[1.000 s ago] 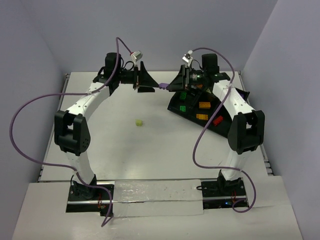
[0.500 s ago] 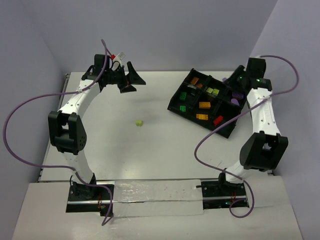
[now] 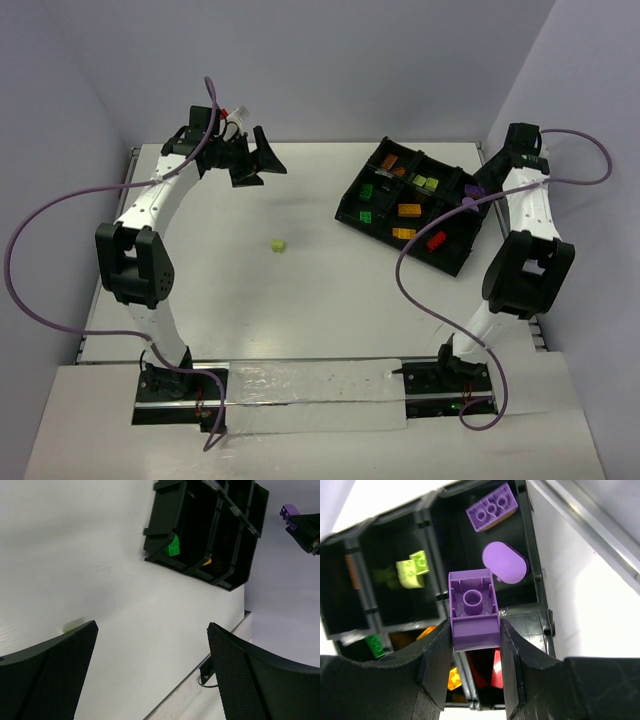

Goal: Sort the legos into containers by color

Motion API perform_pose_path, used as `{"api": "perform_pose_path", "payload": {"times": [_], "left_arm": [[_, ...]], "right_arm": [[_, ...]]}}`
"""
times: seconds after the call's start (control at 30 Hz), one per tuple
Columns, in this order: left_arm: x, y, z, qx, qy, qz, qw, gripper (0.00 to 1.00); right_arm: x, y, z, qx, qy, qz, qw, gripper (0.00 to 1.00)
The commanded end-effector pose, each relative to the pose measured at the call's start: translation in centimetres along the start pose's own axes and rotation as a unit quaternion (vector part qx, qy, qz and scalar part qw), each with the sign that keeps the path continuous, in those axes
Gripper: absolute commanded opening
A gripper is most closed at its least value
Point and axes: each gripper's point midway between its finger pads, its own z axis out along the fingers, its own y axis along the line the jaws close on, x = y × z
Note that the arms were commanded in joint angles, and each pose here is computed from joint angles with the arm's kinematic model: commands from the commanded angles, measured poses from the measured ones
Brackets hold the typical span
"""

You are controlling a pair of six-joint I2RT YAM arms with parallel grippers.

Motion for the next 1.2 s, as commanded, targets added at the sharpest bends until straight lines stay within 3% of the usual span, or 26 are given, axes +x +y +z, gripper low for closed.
{"api": "perform_pose_path", "payload": {"times": [0.0, 0.13, 0.33, 0.5, 0.63, 0.77, 0.9, 1.03, 1.17], "left_arm": [[0.1, 0.7, 0.0, -0.037, 0.006, 0.017, 0.999, 0.98], [0.2, 1.0, -0.1, -0.045, 0.005, 0.017, 0.999, 0.98], [0.2, 1.0, 0.1, -0.042, 0.007, 0.012, 0.999, 0.98], [0.2, 1.1, 0.0, -0.05, 0.003, 0.012, 0.999, 0.98], [-0.2, 1.4, -0.2, -0.064, -0.013, 0.005, 0.998, 0.98], [-1.1, 3.0, -0.5, -0.109, -0.043, -0.033, 0.993, 0.98], [-1.1, 4.4, -0.9, -0.13, -0.045, -0.067, 0.988, 0.96], [0.9, 4.6, -0.8, -0.13, -0.01, -0.041, 0.991, 0.92], [5.4, 6.8, 0.5, -0.216, 0.063, 0.018, 0.974, 0.89]], "right_arm": [[-1.4, 0.6, 0.5, -0.003, -0.01, 0.004, 1.0, 0.08], [-0.9, 0.7, 1.5, -0.008, -0.003, 0.003, 1.0, 0.47], [-1.0, 1.5, 2.4, -0.021, -0.003, -0.008, 1.0, 0.65], [-0.9, 3.2, 1.8, -0.04, -0.004, -0.033, 0.999, 0.66], [2.6, 10.1, -1.9, -0.137, 0.009, -0.129, 0.982, 0.63], [12.3, 18.1, -6.8, -0.252, 0.057, -0.303, 0.917, 0.63], [22.7, 22.6, -11.2, -0.325, 0.107, -0.407, 0.847, 0.64], [26.6, 24.3, -12.1, -0.347, 0.149, -0.394, 0.838, 0.64], [25.4, 25.2, -12.8, -0.355, 0.136, -0.365, 0.85, 0.65]]}}
